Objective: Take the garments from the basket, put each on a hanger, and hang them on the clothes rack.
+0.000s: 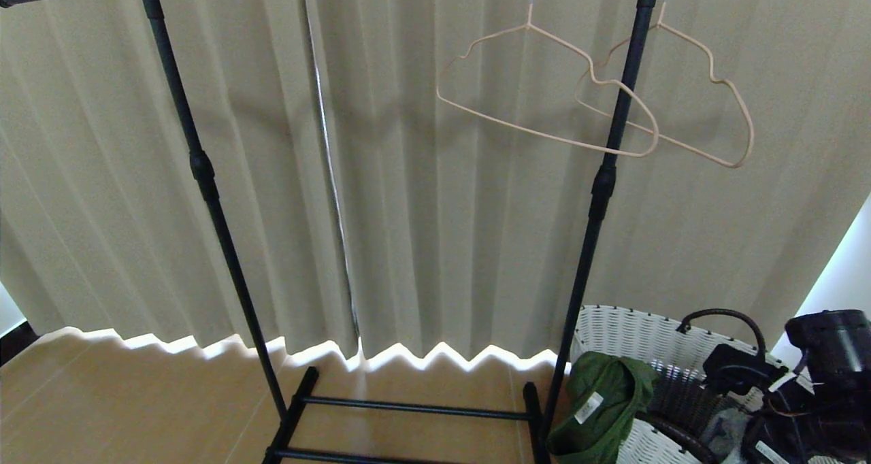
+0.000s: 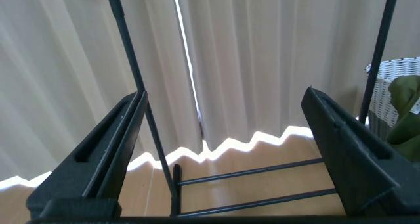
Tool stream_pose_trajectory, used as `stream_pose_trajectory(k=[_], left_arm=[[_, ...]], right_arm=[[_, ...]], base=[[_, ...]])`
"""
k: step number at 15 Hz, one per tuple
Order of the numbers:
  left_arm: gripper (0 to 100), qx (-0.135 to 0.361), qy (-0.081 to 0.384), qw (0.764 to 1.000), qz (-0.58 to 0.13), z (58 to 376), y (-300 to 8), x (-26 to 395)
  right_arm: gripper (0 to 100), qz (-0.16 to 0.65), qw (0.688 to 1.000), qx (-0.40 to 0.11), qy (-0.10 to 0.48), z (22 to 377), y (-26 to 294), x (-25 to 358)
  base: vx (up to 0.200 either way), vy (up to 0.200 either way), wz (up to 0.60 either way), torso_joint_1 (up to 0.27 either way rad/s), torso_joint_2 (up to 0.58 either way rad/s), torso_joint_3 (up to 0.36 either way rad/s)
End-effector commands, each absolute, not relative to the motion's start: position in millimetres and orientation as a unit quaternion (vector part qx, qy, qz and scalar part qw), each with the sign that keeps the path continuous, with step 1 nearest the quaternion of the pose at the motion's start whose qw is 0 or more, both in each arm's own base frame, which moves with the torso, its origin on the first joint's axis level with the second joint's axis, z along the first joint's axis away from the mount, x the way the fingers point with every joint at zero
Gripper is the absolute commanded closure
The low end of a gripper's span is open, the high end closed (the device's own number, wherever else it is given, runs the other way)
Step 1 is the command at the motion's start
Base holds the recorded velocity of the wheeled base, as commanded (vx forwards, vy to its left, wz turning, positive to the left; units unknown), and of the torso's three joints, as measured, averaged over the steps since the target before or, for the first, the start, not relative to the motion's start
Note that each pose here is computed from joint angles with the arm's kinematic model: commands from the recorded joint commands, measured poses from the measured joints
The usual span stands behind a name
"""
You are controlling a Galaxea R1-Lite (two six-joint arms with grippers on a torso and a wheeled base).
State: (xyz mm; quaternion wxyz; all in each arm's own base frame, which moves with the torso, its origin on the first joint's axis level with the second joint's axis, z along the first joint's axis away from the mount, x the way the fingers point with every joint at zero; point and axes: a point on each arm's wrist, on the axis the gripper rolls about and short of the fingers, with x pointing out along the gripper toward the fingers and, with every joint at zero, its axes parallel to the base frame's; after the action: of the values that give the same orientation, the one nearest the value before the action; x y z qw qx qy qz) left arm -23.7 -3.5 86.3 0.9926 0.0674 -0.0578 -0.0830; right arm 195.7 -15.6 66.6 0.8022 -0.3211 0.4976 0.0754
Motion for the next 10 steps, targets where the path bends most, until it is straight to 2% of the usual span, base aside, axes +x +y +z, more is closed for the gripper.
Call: stream_pose_trajectory(k=[1, 2, 4, 7, 10], left_arm=[[0, 0.067, -0.058, 0.993, -0.083, 86, -3, -24], [0, 0.067, -0.058, 0.993, -0.083, 86, -3, -24], [0, 0.068, -0.058, 0.992, -0.084, 86, -3, -24], [0, 0.068, -0.058, 0.993, -0.083, 86, -3, -24], [0, 0.069, -0.058, 0.992, -0.086, 86, -4, -24]], right_arm=[[100, 0.034, 0.857, -0.328, 0.395, 109, -13, 158], [100, 0.004, 0.886, -0.319, 0.336, 131, -13, 142], [100, -0.026, 0.912, -0.306, 0.271, 155, -12, 129], [100, -0.052, 0.936, -0.276, 0.211, 174, -11, 116], [100, -0.064, 0.947, -0.256, 0.184, 181, -10, 108]], base=[[0.000, 0.000, 0.00, 0.000, 0.00, 0.000], [0.000, 0.000, 0.00, 0.000, 0.00, 0.000], [0.000, 0.000, 0.00, 0.000, 0.00, 0.000], [0.000, 0.000, 0.00, 0.000, 0.00, 0.000], [0.000, 0.000, 0.00, 0.000, 0.00, 0.000]])
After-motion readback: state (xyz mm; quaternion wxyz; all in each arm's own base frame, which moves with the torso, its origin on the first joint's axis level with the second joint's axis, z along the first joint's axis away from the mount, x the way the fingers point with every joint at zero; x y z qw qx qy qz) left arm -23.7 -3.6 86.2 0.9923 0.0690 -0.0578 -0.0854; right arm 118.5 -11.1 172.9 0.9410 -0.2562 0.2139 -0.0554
